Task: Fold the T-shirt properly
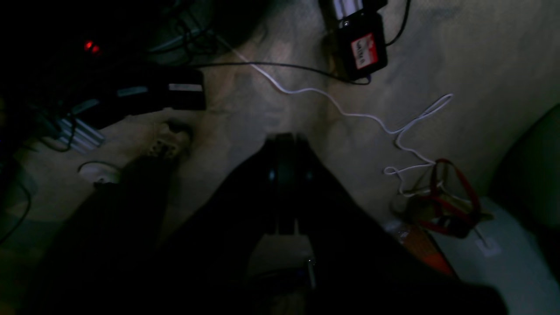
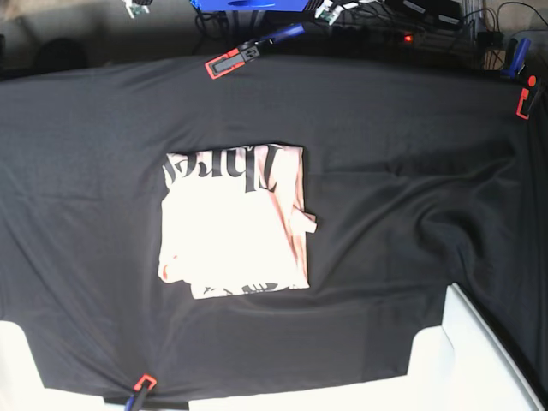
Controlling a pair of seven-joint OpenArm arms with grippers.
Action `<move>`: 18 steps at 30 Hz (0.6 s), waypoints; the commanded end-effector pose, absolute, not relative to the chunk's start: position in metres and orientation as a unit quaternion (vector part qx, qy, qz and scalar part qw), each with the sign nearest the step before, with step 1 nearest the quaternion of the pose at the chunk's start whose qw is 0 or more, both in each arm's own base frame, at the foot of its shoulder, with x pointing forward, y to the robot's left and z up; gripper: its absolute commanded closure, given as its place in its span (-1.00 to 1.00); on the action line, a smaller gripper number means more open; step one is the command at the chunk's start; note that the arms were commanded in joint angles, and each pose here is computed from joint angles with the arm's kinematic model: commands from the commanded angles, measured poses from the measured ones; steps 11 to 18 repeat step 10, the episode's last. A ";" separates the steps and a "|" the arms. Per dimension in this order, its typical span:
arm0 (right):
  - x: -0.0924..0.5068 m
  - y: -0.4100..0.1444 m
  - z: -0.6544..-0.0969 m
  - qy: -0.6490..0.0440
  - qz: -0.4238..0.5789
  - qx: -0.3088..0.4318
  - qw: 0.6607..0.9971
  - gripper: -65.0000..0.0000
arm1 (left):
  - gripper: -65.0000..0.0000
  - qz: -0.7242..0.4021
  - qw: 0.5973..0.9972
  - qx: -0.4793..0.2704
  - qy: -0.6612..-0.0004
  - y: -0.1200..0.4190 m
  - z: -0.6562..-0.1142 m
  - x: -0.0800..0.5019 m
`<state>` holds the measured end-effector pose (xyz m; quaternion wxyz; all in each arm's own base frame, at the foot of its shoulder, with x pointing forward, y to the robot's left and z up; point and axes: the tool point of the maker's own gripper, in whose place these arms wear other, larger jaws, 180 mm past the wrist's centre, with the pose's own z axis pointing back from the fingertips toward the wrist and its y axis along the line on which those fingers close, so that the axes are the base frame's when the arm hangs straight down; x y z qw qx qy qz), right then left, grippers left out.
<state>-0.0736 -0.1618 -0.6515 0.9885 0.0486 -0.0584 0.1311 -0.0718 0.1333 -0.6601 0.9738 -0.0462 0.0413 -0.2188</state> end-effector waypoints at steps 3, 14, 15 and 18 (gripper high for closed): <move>-0.077 -0.171 -0.650 -0.057 0.133 0.042 0.989 1.00 | 1.00 -0.219 0.973 -0.044 0.047 0.139 -0.659 -0.079; -0.077 -0.170 -0.650 -0.057 0.133 0.043 0.989 1.00 | 1.00 -0.220 0.974 -0.039 0.044 0.146 -0.659 -0.075; -0.077 -0.170 -0.650 -0.057 0.133 0.043 0.989 1.00 | 1.00 -0.220 0.974 -0.039 0.044 0.146 -0.659 -0.075; -0.077 -0.170 -0.650 -0.057 0.133 0.043 0.989 1.00 | 1.00 -0.220 0.974 -0.039 0.044 0.146 -0.659 -0.075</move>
